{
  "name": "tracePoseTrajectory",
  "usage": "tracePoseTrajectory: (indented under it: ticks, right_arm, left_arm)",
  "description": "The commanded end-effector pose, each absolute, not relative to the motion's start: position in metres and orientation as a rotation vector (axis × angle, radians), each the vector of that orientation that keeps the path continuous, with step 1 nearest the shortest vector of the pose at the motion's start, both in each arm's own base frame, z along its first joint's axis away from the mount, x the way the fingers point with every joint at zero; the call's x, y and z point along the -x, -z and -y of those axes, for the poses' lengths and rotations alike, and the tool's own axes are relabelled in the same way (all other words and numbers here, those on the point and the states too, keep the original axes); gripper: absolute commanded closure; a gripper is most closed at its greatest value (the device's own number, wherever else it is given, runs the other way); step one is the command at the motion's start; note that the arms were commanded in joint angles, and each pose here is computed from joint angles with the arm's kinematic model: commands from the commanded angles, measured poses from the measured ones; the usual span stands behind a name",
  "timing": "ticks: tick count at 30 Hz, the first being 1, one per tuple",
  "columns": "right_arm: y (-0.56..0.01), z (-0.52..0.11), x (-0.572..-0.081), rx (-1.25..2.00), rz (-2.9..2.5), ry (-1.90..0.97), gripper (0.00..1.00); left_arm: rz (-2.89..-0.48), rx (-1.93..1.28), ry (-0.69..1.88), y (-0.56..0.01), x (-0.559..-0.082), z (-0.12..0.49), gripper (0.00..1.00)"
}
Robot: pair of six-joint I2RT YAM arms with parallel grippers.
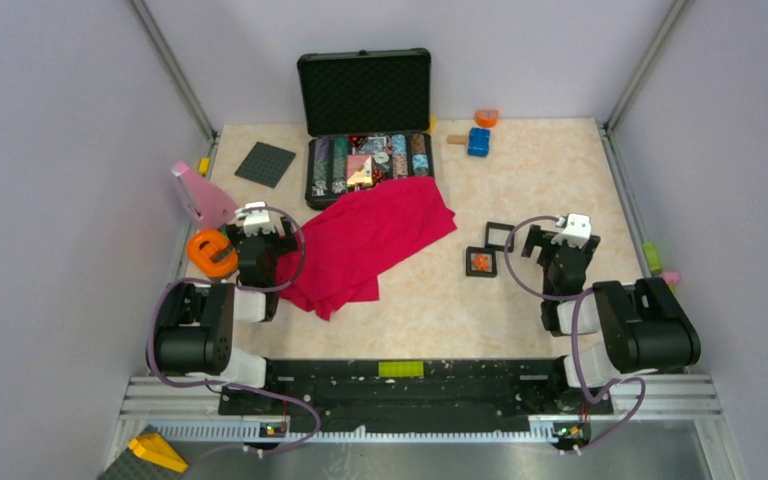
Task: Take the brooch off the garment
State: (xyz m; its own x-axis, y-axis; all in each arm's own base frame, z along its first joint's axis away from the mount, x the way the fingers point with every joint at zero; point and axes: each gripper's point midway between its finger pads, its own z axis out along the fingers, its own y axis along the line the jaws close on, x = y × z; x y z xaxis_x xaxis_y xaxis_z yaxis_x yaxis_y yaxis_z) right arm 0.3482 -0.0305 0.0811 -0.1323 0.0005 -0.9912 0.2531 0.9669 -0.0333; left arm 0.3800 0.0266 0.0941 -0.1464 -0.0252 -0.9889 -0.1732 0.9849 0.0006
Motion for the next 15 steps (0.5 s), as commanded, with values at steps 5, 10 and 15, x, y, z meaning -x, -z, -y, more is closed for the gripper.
tracePoseTrajectory:
  ticks: [5, 10, 15]
  right_arm:
    - [-0.105, 0.024, -0.361, -0.202, -1.606, 0.157, 0.01]
    - [-0.104, 0.025, -0.361, -0.202, -1.609, 0.158, 0.01]
    - [-0.104, 0.024, -0.361, -0.201, -1.609, 0.158, 0.01]
  left_arm:
    - [-1.677, 0.132, -0.1, -0.106, -0.387, -0.022, 0.01]
    - [-1.675, 0.153, -0.118, -0.107, -0.387, -0.032, 0.01]
    - [-1.674, 0.153, -0.118, -0.107, -0.387, -0.032, 0.01]
